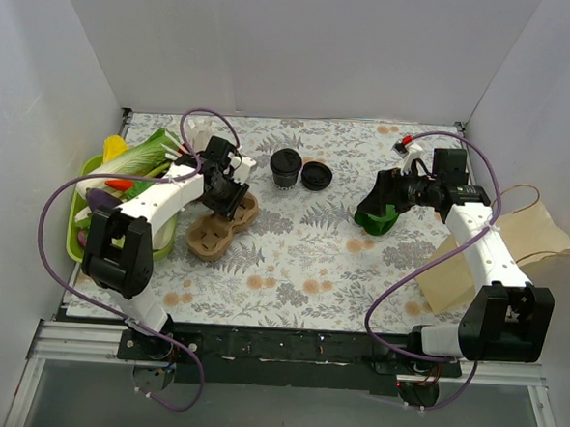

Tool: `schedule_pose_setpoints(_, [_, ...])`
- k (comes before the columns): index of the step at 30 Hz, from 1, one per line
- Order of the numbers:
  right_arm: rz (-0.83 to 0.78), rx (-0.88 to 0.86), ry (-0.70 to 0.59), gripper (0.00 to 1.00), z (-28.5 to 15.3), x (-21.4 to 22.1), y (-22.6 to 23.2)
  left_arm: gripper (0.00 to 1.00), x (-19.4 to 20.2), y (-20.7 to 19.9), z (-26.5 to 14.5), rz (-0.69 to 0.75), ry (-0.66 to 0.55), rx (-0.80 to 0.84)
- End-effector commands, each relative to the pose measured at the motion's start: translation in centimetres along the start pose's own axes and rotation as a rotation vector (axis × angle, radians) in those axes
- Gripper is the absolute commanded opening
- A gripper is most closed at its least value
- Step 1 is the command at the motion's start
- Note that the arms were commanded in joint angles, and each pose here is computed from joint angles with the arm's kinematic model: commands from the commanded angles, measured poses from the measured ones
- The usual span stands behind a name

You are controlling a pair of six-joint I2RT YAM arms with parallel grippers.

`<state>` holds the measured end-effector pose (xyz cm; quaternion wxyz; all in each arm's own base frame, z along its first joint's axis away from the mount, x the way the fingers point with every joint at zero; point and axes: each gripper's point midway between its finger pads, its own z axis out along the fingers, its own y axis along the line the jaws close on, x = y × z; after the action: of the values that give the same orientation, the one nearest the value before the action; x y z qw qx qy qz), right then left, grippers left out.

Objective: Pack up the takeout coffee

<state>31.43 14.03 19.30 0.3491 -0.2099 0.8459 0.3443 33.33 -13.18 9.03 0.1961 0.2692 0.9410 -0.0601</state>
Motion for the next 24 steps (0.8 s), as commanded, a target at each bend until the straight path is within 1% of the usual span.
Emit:
schedule_pose_setpoints(1, [-0.015,0.006,-0.028,0.98,-0.3,-0.8,0.0,0.0,-2.3,0.0,-4.4,0.0,-0.117,-0.015])
schedule_pose_setpoints(5, [-0.013,0.007,-0.025,0.98,-0.2,-0.6,0.0,0.0,-2.7,-0.4,-7.9,0.013,-0.192,-0.005])
schedule_pose_setpoints(8, [-0.007,0.005,-0.021,0.98,-0.1,-0.5,-0.1,0.0,-2.2,-0.9,-9.2,0.013,-0.199,0.005])
schedule_pose_setpoints(10, [-0.014,0.01,-0.026,0.98,-0.3,-0.7,-0.1,0.0,-2.4,-2.3,-10.5,0.025,-0.228,0.078])
schedule_pose_setpoints(11, [-0.015,0.01,-0.023,0.98,-0.2,-0.6,-0.2,0.0,-2.0,-3.2,-10.9,0.036,-0.223,0.121])
schedule_pose_setpoints(12, [-0.014,0.01,-0.022,0.98,-0.2,-0.6,-0.2,0.0,-2.1,-4.5,-11.5,0.043,-0.243,0.191])
schedule_pose_setpoints(17, [-0.025,0.014,-0.025,0.98,-0.3,-1.1,-0.2,0.0,-2.8,-8.5,-12.5,0.072,-0.267,0.362])
schedule_pose_setpoints(19, [-0.033,0.018,-0.023,0.98,-0.6,-1.2,-0.1,0.0,-3.2,-9.5,-12.1,0.094,-0.258,0.386])
schedule_pose_setpoints(22, [-0.062,0.032,-0.021,0.98,-1.2,-1.5,0.1,0.0,-3.9,-11.7,-11.7,0.165,-0.257,0.422])
schedule_pose_setpoints(23, [-0.076,0.036,-0.024,0.98,-1.5,-1.6,0.3,0.0,-3.7,-12.9,-10.7,0.193,-0.222,0.444])
schedule_pose_setpoints(24, [-0.093,0.042,-0.028,0.98,-1.8,-1.9,0.4,0.0,-3.9,-13.5,-10.5,0.206,-0.218,0.455])
